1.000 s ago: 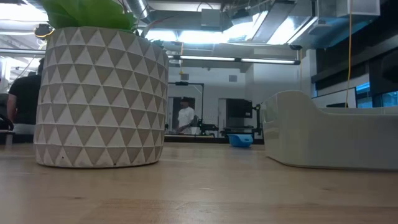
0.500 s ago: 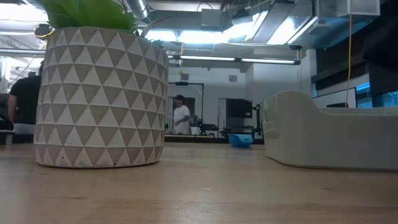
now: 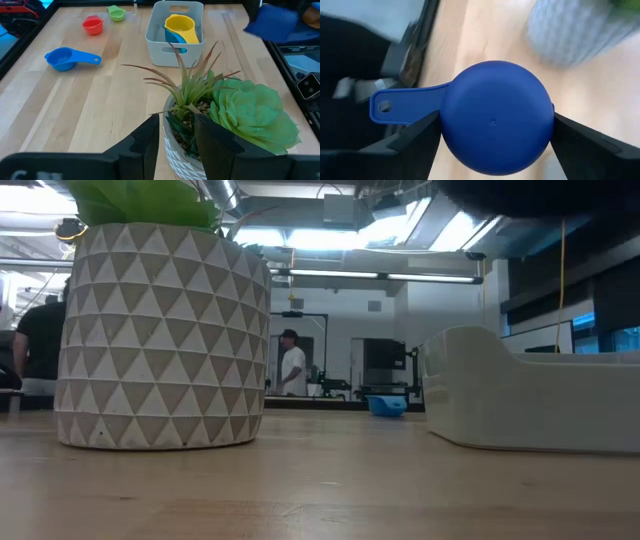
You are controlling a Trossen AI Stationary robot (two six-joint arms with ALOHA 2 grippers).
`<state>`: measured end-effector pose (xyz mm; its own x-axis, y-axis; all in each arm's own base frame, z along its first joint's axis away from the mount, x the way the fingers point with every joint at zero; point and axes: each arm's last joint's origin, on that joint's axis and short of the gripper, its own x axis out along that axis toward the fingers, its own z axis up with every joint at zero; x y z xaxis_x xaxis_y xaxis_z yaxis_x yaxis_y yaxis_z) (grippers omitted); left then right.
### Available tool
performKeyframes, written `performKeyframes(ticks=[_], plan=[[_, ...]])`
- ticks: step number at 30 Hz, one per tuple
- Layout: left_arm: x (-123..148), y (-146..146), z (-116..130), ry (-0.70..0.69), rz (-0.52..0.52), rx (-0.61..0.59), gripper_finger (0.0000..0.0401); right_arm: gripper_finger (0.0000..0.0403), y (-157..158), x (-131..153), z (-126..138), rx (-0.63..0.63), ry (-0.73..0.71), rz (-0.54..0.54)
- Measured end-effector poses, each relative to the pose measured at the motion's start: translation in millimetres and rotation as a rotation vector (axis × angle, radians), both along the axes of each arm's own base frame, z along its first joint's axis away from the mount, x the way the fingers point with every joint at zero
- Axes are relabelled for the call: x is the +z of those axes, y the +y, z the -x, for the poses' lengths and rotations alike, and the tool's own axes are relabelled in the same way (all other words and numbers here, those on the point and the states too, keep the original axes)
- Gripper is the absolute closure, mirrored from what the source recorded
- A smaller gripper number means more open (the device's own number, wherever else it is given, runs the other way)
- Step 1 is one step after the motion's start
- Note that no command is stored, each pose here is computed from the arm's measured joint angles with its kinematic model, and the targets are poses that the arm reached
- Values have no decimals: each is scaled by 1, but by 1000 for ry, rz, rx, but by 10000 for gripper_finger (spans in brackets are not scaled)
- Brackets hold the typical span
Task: Nest measuring cups in basket
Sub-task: Stack the violet measuring cup on top of the yellow measuring cup in the grey bin
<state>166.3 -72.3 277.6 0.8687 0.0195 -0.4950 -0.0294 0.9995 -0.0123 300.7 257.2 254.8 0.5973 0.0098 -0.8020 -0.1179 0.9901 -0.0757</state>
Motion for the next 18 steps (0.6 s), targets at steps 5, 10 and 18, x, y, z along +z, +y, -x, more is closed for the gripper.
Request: performKeyframes(ticks=[5,10,18], plan=[[0,0,0,0,0,0,283,64,-9,36,-18,20,-204,224],[0,0,0,0,0,0,283,64,-20,64,-38,32,-371,478],[0,0,0,-5,2,0,283,64,-52,85,-74,91,-489,643]])
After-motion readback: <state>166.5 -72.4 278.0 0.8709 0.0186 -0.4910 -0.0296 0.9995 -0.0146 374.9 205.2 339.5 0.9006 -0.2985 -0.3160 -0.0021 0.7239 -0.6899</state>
